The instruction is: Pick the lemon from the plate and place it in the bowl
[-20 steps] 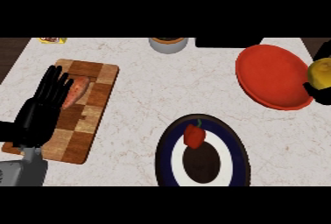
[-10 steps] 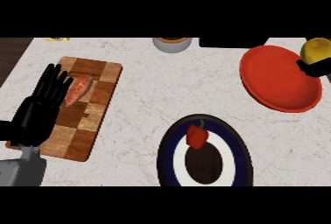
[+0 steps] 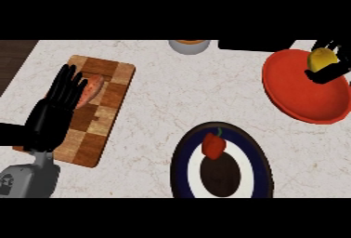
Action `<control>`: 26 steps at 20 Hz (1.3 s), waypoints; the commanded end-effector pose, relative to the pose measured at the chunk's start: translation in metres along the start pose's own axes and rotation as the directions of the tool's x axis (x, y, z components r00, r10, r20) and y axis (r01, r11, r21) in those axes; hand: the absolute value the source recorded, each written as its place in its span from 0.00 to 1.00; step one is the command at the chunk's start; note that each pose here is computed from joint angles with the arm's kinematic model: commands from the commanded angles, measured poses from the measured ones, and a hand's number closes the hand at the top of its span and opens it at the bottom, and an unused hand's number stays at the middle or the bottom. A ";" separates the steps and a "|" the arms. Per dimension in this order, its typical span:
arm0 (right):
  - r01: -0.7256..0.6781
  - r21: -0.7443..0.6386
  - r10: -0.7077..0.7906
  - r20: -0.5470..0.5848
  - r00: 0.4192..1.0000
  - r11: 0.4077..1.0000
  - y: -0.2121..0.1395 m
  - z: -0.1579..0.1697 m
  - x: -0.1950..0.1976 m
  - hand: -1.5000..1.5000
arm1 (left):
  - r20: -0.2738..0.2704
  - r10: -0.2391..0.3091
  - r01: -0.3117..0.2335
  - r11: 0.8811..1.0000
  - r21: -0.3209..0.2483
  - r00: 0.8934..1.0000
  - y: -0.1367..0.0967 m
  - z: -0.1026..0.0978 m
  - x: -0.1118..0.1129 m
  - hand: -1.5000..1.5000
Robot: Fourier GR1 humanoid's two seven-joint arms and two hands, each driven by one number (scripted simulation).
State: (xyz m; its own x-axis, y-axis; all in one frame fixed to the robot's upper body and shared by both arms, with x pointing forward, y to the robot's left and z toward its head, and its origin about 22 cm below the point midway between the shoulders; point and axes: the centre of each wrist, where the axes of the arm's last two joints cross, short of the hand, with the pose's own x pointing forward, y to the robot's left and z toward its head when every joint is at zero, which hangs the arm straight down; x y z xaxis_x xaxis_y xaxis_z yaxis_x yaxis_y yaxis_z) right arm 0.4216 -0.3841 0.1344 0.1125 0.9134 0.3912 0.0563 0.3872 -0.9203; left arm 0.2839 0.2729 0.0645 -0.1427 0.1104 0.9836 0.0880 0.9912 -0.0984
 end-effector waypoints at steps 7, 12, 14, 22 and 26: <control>0.204 0.176 -0.217 0.057 0.975 0.963 0.030 -0.001 -0.011 0.00 | 0.010 0.009 -0.009 1.000 0.007 1.000 0.008 -0.010 0.012 0.50; 0.485 0.044 -0.486 0.121 0.865 0.874 0.012 0.000 -0.022 0.00 | 0.012 -0.011 0.011 1.000 0.000 1.000 0.001 -0.001 0.002 0.50; 0.617 -0.026 -0.609 0.137 0.781 0.786 -0.005 0.000 -0.027 0.00 | -0.002 -0.004 0.004 1.000 -0.008 1.000 0.008 0.003 0.001 0.50; 0.715 -0.190 -0.716 0.080 0.694 0.672 -0.024 0.028 -0.085 0.00 | 0.015 0.001 -0.002 1.000 0.010 1.000 -0.005 -0.006 0.013 0.50; 0.718 -0.209 -0.719 0.088 0.690 0.664 -0.072 0.053 -0.122 0.00 | 0.003 0.002 -0.002 1.000 0.010 1.000 0.012 0.001 0.008 0.50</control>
State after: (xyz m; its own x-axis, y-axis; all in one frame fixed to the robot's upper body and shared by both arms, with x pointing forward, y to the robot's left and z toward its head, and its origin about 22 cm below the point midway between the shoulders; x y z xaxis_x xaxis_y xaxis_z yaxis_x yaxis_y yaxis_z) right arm 0.3765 -0.4808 0.1361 -0.0474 0.3805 0.9236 0.2885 0.8904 -0.3521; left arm 0.2834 0.2768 0.0695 -0.1454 0.1087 0.9834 0.0844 0.9917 -0.0972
